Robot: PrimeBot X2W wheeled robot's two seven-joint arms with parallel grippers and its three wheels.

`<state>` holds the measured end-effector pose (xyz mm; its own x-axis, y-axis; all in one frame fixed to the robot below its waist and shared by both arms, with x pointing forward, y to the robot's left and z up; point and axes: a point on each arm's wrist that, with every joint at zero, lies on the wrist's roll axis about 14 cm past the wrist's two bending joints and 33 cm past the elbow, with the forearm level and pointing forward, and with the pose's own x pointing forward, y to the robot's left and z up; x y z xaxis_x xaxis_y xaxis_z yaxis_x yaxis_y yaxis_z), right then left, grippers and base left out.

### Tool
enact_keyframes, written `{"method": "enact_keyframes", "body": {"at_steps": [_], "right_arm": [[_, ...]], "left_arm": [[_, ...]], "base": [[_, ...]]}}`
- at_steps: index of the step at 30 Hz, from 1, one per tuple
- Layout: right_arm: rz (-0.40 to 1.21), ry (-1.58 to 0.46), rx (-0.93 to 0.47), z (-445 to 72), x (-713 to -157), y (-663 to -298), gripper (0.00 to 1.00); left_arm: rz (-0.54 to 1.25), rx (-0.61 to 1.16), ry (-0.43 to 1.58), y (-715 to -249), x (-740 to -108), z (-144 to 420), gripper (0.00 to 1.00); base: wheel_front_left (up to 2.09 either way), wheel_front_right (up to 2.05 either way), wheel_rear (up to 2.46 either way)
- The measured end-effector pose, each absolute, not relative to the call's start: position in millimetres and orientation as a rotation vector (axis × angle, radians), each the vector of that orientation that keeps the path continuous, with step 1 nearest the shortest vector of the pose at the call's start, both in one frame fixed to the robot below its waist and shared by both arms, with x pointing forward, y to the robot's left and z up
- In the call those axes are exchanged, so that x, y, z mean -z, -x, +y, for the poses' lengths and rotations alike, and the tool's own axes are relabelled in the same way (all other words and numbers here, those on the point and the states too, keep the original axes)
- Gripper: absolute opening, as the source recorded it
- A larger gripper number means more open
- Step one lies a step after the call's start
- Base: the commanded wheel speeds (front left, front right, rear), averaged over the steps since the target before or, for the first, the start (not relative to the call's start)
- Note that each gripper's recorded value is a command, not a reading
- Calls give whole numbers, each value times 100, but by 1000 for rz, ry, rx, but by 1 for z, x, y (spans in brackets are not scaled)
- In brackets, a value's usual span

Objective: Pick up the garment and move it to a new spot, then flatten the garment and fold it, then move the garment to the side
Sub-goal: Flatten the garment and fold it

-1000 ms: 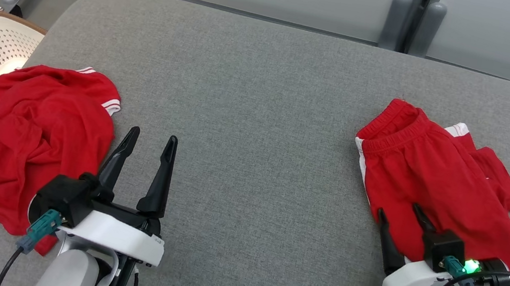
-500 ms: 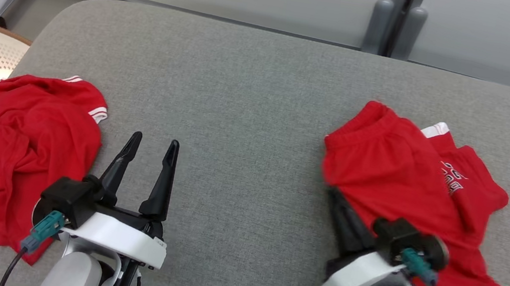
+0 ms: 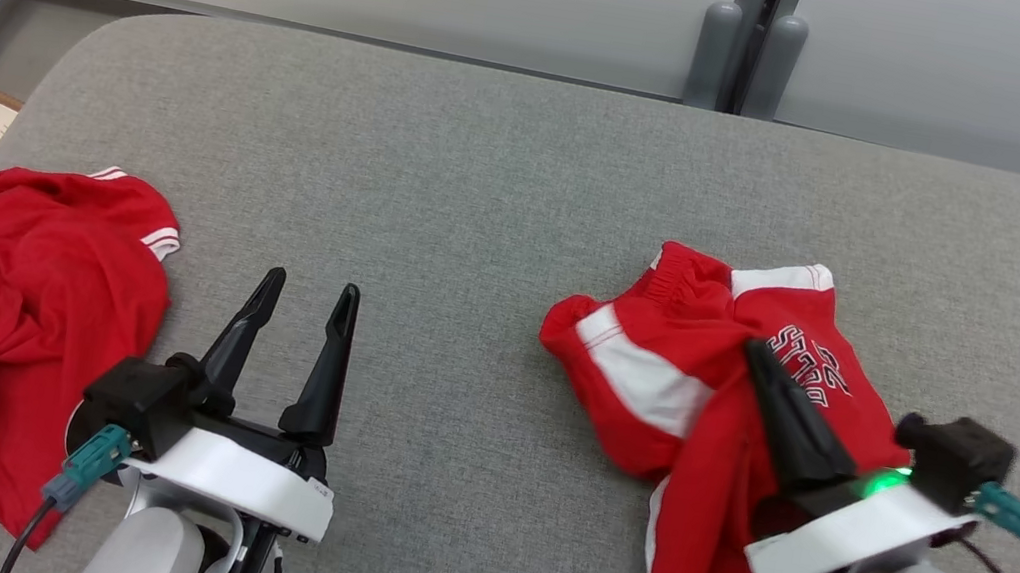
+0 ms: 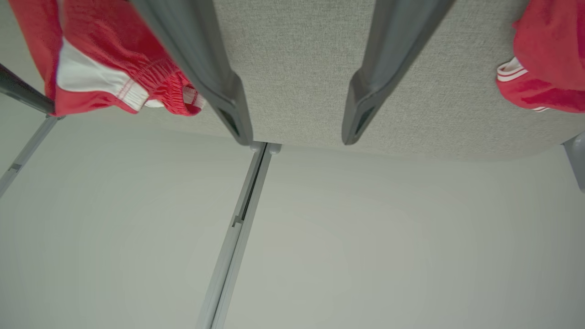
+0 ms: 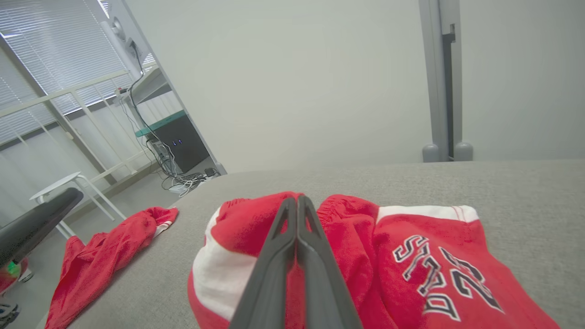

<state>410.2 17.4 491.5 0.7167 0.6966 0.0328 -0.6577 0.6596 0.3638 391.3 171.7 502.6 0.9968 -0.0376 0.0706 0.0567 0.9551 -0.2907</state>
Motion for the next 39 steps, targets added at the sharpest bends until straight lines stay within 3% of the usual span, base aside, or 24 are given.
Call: {"method": "enact_keyframes", "body": {"at_steps": [3,4,5,10,17,27,39], "right_arm": [[162,-357,-656,-20,-473,-429,0],[193,-317,-639,-29,-462,-431,39],[216,-295,-608,-41,-454,-436,100],[226,-139,-365,-117,-435,-484,100],[138,-174,-330,-111,-453,-481,100],[-17,-91,-422,-90,-489,-412,100],[11,-18,-532,-72,-480,-353,100]], "left_arm": [[-57,52,301,-393,-500,169,100],[-52,56,301,-394,-498,168,100],[-45,58,300,-395,-496,167,100],[-28,99,300,-407,-491,154,100],[-19,141,303,-415,-488,139,100],[-54,179,300,-415,-502,128,100],[-86,187,306,-404,-515,126,100]], "base": [[0,0,0],[0,0,0],[0,0,0],[0,0,0],[0,0,0],[0,0,0],[0,0,0]]}}
